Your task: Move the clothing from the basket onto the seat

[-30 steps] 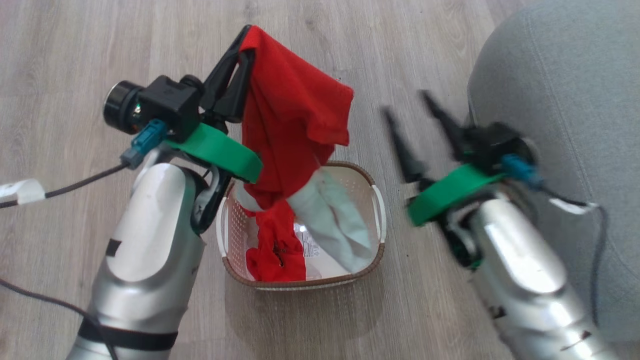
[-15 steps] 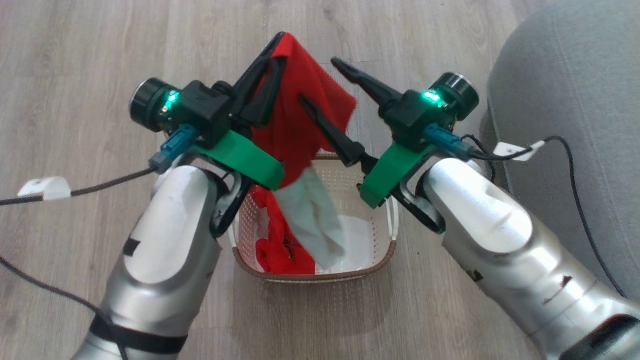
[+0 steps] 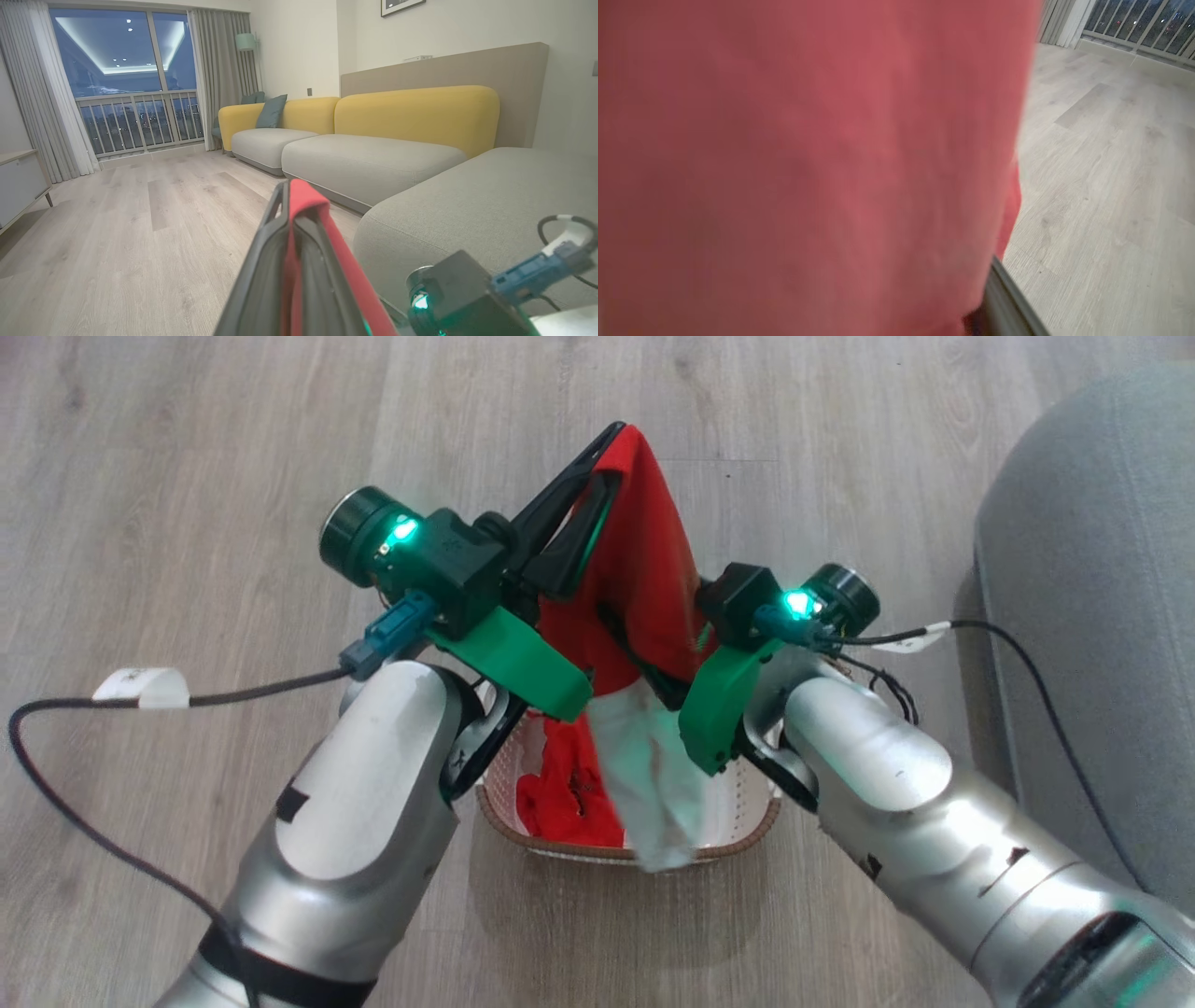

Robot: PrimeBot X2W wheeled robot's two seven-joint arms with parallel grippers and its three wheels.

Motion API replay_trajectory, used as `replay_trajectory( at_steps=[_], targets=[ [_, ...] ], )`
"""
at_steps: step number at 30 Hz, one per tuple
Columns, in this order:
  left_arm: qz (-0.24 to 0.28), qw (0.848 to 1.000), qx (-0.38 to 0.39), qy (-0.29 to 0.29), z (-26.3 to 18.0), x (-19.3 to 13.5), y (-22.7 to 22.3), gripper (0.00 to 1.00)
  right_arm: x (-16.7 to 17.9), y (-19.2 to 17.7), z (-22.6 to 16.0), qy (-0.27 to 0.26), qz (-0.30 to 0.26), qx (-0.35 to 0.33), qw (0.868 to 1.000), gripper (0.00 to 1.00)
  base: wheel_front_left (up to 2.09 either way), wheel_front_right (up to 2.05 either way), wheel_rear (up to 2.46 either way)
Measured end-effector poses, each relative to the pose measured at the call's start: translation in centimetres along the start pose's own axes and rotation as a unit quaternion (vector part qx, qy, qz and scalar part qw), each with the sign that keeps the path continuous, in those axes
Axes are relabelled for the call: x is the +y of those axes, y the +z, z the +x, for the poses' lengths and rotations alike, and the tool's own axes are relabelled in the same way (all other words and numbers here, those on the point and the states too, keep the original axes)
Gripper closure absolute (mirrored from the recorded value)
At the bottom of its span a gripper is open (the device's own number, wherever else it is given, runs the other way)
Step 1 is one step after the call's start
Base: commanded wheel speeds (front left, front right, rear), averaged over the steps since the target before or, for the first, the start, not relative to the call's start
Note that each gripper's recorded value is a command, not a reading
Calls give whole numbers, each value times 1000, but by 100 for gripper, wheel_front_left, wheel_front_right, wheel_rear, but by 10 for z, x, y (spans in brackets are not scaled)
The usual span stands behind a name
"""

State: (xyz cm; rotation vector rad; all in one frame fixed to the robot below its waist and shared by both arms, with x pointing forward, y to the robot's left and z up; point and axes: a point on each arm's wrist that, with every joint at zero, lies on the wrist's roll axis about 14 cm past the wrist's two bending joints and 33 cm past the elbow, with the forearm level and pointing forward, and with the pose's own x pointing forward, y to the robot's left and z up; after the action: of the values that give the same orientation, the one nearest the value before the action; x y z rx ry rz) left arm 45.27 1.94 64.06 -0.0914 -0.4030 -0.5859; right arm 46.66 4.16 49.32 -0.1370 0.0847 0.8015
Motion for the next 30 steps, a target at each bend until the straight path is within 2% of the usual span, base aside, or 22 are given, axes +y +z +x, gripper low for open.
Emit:
replay_trajectory(
  at_steps=[2, 8, 9, 10, 11, 20, 30],
  targets=[
    [0, 1000, 0, 1, -1, 1, 0, 100, 4, -4, 2, 5, 11, 5, 1000, 100, 0, 0, 0],
    [-3, 1000, 5, 5, -1, 4, -5, 100, -6, 0, 4, -11, 31, -4, 999, 100, 0, 0, 0],
    [-4, 1000, 6, 6, 0, 5, -6, 80, -11, 2, 4, -17, 32, -7, 999, 100, 0, 0, 0],
    [-6, 1000, 11, 8, 0, 5, -10, 24, -16, 5, 3, -24, 32, -11, 999, 100, 0, 0, 0],
    [-8, 1000, 16, 8, 0, 5, -14, 0, -20, 7, 2, -31, 33, -15, 999, 100, 0, 0, 0],
    [-23, 998, 55, -20, 3, -12, -47, 0, -67, 28, -24, -106, 43, -58, 992, 100, 0, 0, 0],
    [-55, 991, 81, -89, 17, -61, -79, 0, -109, 29, -93, -205, 51, -84, 974, 100, 0, 0, 0]
  ],
)
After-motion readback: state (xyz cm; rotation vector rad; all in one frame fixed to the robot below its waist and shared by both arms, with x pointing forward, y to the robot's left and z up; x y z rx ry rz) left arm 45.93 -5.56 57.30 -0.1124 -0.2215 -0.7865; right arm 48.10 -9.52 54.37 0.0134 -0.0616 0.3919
